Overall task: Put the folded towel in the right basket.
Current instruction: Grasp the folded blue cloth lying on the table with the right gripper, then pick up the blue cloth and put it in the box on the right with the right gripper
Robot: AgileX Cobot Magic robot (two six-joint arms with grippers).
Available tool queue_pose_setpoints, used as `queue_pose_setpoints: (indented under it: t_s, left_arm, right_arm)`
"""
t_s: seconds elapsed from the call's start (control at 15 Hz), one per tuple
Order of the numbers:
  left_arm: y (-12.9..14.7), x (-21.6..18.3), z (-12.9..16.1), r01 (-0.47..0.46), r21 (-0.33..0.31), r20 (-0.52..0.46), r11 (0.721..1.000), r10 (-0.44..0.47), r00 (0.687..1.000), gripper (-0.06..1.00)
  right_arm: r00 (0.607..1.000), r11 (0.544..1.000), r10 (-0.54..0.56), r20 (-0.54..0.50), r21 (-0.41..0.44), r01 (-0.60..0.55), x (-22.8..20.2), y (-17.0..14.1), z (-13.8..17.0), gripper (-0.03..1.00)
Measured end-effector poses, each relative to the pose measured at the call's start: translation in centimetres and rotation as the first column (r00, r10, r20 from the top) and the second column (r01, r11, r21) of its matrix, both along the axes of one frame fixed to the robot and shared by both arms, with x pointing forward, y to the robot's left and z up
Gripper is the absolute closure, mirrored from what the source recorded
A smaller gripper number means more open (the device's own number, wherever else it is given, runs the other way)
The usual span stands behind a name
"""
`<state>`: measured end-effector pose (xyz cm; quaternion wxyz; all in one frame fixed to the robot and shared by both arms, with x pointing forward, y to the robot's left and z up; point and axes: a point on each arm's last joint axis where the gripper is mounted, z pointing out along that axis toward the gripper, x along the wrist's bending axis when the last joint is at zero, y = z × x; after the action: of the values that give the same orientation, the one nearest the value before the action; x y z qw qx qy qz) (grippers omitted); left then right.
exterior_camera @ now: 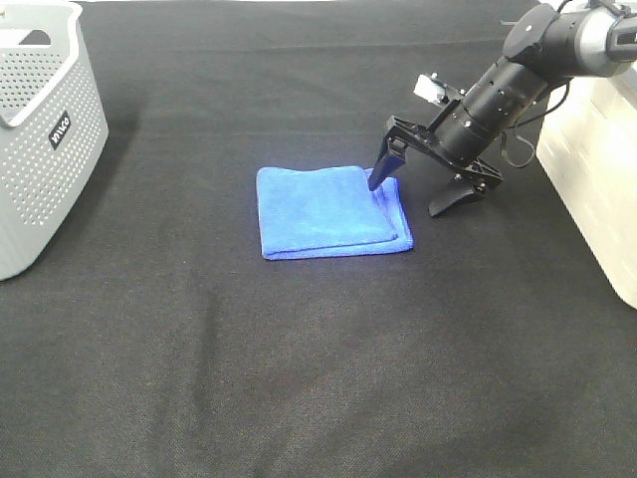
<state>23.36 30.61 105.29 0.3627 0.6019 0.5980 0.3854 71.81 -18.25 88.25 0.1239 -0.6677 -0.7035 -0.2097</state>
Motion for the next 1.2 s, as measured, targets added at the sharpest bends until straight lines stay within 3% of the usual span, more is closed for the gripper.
queue_pose_setpoints:
  t_s: [0.27, 0.6, 0.73, 0.8, 0.87, 0.93, 1.0, 1.2]
  left_arm:
    - [0.0, 0.0, 0.0, 0.0, 0.0, 0.0, 1.0, 0.0, 1.0, -0.04]
    - [0.0, 0.0, 0.0, 0.0, 0.0, 0.0, 1.0, 0.0, 1.0, -0.04]
    - [0.0, 0.0, 0.0, 0.0, 0.0, 0.0, 1.0, 0.0, 1.0, -0.04]
    - [0.0, 0.0, 0.0, 0.0, 0.0, 0.0, 1.0, 0.0, 1.0, -0.04]
    - [0.0, 0.0, 0.0, 0.0, 0.0, 0.0, 1.0, 0.0, 1.0, -0.04]
    - [0.0, 0.0, 0.0, 0.0, 0.0, 0.0, 1.0, 0.0, 1.0, -0.04]
    - [0.0, 0.0, 0.0, 0.0, 0.0, 0.0, 1.0, 0.0, 1.0, -0.04]
    - [0.0, 0.0, 0.0, 0.0, 0.0, 0.0, 1.0, 0.0, 1.0, -0.04]
  right_arm:
    - [1.0, 1.0, 0.016, 0.021, 0.004, -0.016, -0.1, 1.9, -0.6, 0.0]
    - [0.999, 0.986, 0.031, -0.024, 0.164, -0.027, -1.6, 9.1, -2.4, 0.06]
    - [0.999, 0.985, 0.035, -0.019, 0.169, -0.032, -1.8, 10.1, -2.7, 0.23]
    - [0.999, 0.985, 0.035, -0.019, 0.169, -0.032, -1.8, 10.1, -2.7, 0.23]
    - [0.999, 0.989, 0.038, -0.015, 0.145, -0.036, -1.8, 9.9, -3.5, 0.58]
    - [0.999, 0.989, 0.038, -0.015, 0.145, -0.036, -1.8, 9.9, -3.5, 0.58]
    - [0.998, 0.991, 0.058, -0.004, 0.121, -0.058, -1.8, 9.8, -3.5, 0.71]
    - [0.984, 0.983, 0.176, 0.024, 0.046, -0.177, -1.3, 10.1, -1.6, 0.71]
